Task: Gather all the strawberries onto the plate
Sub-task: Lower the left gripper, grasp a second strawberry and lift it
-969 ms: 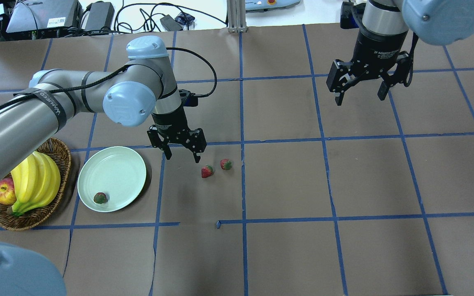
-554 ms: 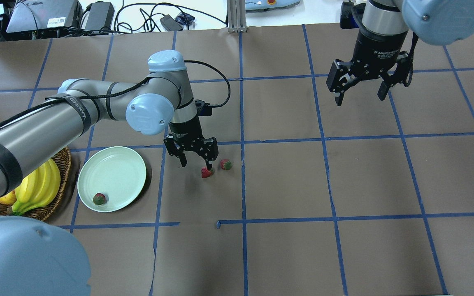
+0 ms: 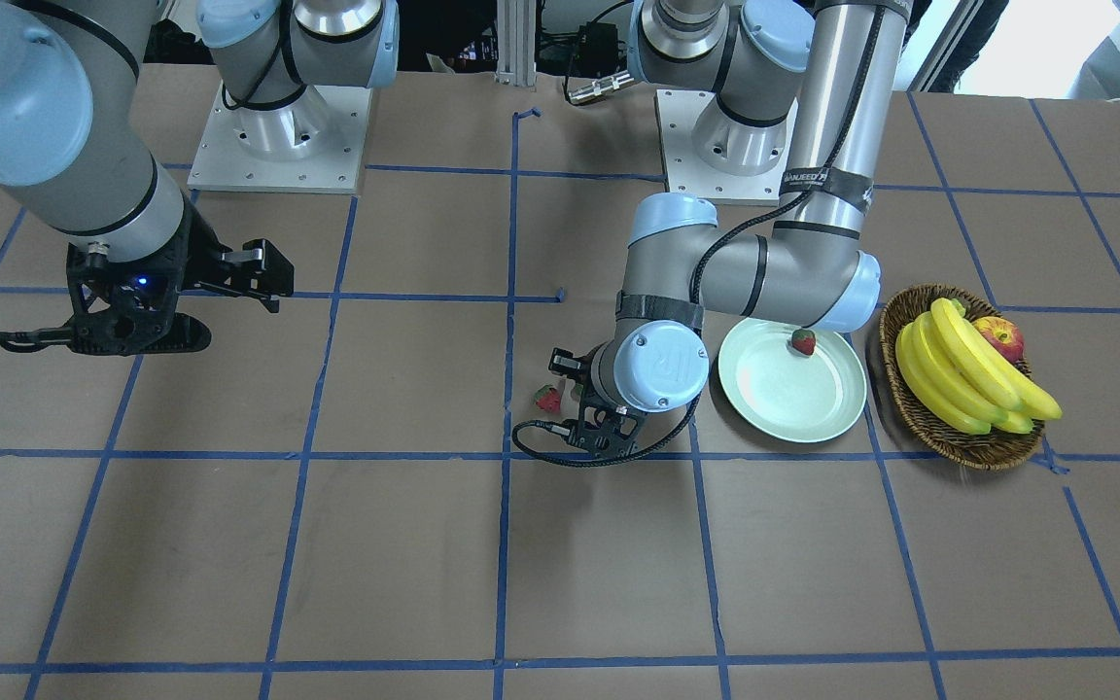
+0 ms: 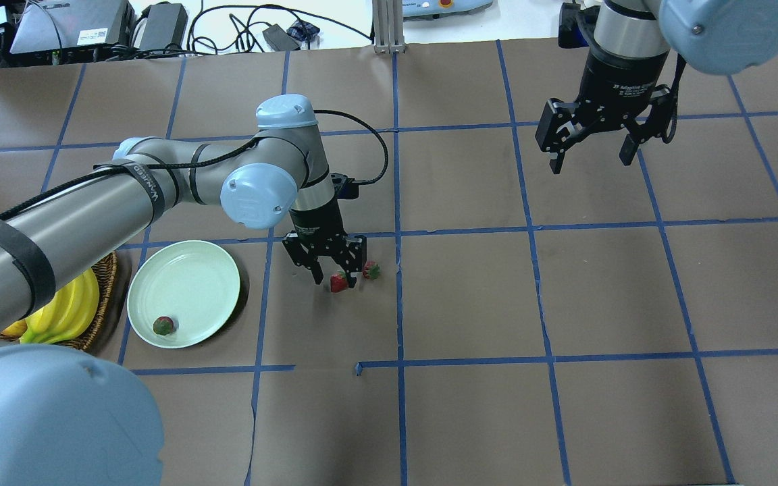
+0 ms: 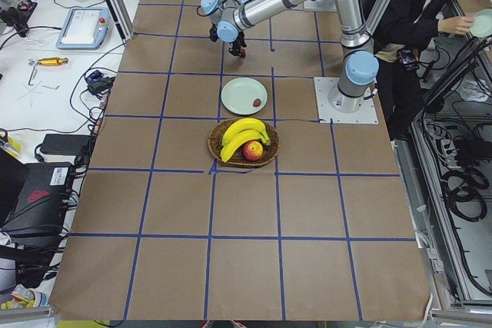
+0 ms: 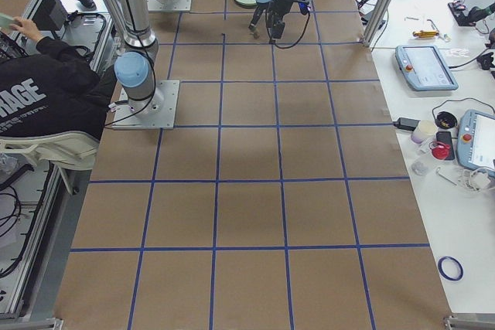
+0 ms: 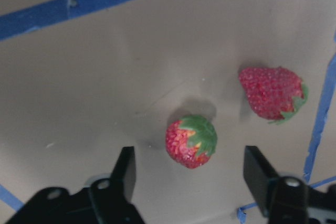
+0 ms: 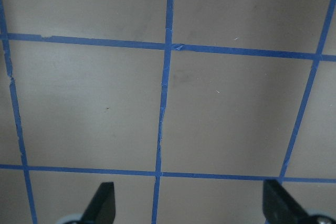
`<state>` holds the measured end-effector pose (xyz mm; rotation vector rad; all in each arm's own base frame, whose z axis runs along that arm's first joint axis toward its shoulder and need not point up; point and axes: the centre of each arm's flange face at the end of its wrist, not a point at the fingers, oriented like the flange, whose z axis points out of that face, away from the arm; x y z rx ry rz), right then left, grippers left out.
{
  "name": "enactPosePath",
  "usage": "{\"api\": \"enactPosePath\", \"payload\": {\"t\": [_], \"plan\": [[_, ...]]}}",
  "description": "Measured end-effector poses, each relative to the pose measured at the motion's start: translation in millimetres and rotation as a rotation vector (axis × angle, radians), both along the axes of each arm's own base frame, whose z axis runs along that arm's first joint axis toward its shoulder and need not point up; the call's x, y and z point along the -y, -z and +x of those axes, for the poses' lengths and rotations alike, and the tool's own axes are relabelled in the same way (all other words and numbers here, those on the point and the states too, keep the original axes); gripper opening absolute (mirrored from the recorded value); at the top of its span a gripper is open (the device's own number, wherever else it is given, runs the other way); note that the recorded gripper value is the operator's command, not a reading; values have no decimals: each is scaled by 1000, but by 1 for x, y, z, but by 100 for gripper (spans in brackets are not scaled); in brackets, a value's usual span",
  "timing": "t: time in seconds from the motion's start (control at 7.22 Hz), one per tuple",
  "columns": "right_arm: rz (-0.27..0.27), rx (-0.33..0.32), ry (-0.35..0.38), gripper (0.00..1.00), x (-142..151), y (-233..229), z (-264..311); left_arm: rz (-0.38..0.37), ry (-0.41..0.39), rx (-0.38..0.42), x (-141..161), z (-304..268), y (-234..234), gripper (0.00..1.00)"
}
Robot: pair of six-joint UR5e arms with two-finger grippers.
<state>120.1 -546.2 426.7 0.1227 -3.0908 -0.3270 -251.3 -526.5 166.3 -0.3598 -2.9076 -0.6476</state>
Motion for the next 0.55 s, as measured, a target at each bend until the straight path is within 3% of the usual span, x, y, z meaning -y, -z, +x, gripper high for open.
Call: {"api": "enactPosePath", "payload": {"t": [0.28, 0.55], "plan": [[1, 0, 1, 100, 0, 0, 0, -3, 2, 4, 0, 0, -1, 0], [0, 0, 0, 100, 0, 0, 0, -62, 27, 32, 7, 4, -27, 0]]}}
